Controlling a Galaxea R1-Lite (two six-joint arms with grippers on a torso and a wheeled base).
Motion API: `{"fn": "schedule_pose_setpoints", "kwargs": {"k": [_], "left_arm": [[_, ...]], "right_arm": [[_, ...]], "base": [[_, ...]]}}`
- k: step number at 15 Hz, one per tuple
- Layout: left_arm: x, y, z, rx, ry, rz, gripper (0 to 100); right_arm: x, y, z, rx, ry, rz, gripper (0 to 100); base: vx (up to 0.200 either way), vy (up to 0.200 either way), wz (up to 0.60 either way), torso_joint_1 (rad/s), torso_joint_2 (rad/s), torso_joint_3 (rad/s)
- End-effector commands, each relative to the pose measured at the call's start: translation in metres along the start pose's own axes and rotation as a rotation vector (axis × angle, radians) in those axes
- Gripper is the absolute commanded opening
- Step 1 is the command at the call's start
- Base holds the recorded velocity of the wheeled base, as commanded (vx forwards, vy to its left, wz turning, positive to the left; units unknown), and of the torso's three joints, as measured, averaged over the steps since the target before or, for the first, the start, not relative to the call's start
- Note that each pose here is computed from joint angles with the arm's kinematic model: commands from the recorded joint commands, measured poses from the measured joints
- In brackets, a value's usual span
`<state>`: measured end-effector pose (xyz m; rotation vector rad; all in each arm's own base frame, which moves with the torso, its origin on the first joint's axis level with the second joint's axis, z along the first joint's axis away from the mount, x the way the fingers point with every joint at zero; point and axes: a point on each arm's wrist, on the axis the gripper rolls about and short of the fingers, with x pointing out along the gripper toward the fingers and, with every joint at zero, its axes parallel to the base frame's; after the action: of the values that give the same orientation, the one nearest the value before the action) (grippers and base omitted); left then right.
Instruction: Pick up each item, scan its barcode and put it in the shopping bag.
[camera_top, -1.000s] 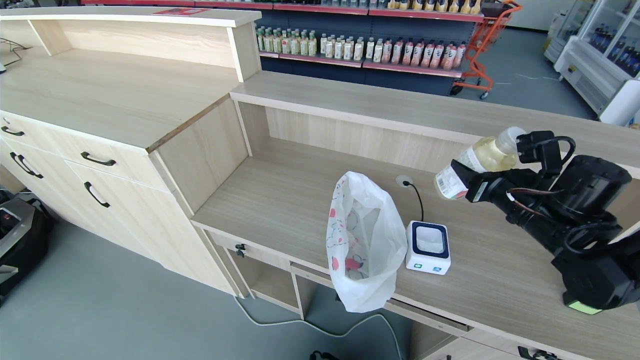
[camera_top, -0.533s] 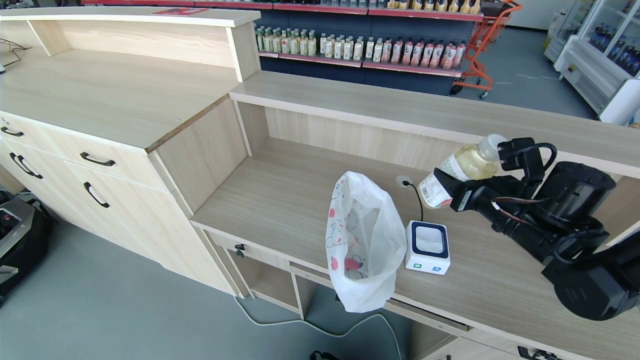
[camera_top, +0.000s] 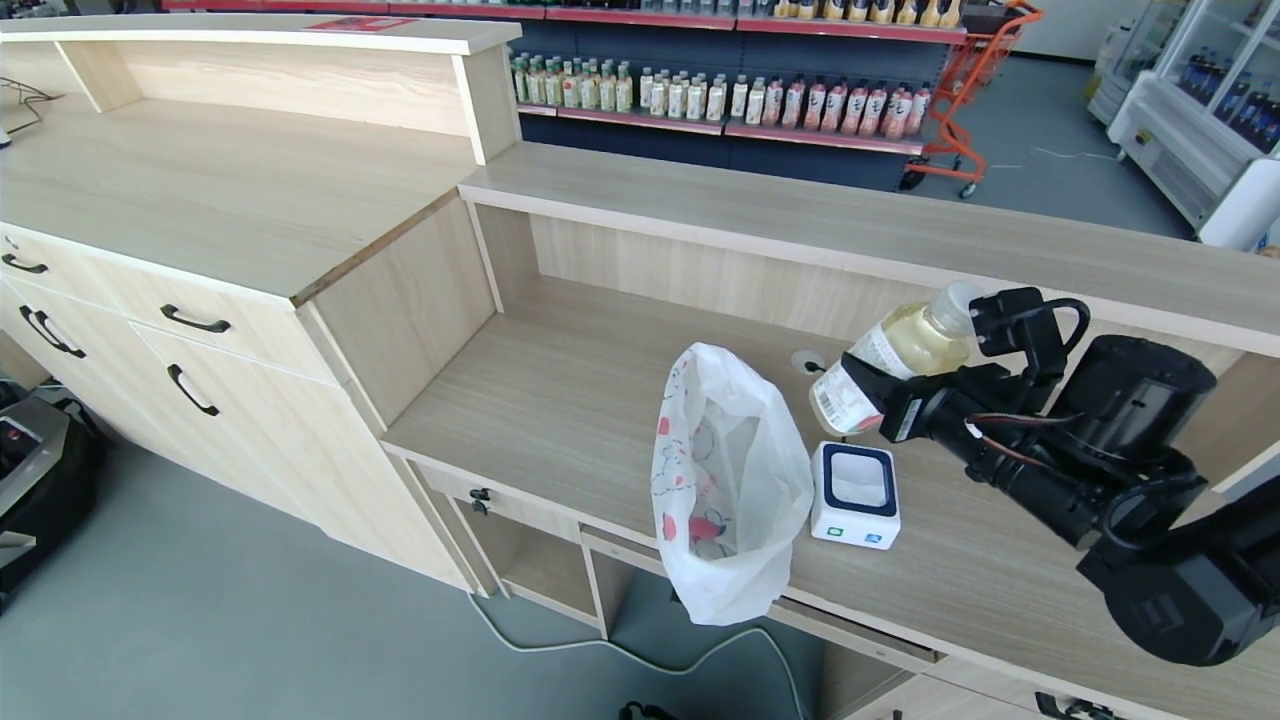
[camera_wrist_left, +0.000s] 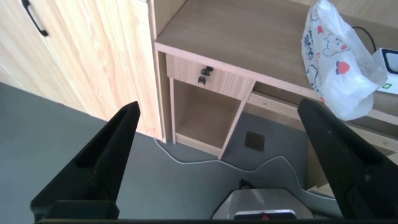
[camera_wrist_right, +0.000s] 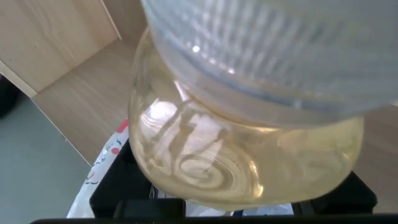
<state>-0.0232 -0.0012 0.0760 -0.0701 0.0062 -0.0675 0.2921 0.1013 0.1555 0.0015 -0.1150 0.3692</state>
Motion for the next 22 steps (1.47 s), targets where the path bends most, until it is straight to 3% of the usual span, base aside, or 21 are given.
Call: {"fn": "schedule_pose_setpoints", "kwargs": {"k": [1, 6, 13, 18, 22], "left_arm": [[0.0, 0.0, 0.0, -0.001, -0.001, 0.0, 100], [0.0, 0.0, 0.0, -0.004, -0.001, 0.003, 100], [0.0, 0.0, 0.0, -0.004, -0.001, 0.003, 100], [0.0, 0.0, 0.0, -0.004, -0.001, 0.003, 100], [0.0, 0.0, 0.0, -0.004, -0.001, 0.003, 100]], "right_arm": [[0.005, 0.009, -0.004, 0.014, 0.017, 0.031, 0], [0.02, 0.019, -0.02, 0.039, 0.063, 0.062, 0], [0.031, 0.019, -0.07, 0.048, 0.196, 0.057, 0], [0.037, 0.024, -0.107, -0.019, 0.161, 0.079, 0], [0.037, 0.03, -0.128, -0.025, 0.207, 0.098, 0]], "base": [[0.0, 0.2, 0.0, -0.007, 0.0, 0.007], [0.0, 0.08, 0.0, 0.004, 0.0, 0.001], [0.0, 0.0, 0.0, 0.0, 0.0, 0.0], [0.0, 0.0, 0.0, 0.0, 0.0, 0.0], [0.0, 0.0, 0.0, 0.0, 0.0, 0.0]]}}
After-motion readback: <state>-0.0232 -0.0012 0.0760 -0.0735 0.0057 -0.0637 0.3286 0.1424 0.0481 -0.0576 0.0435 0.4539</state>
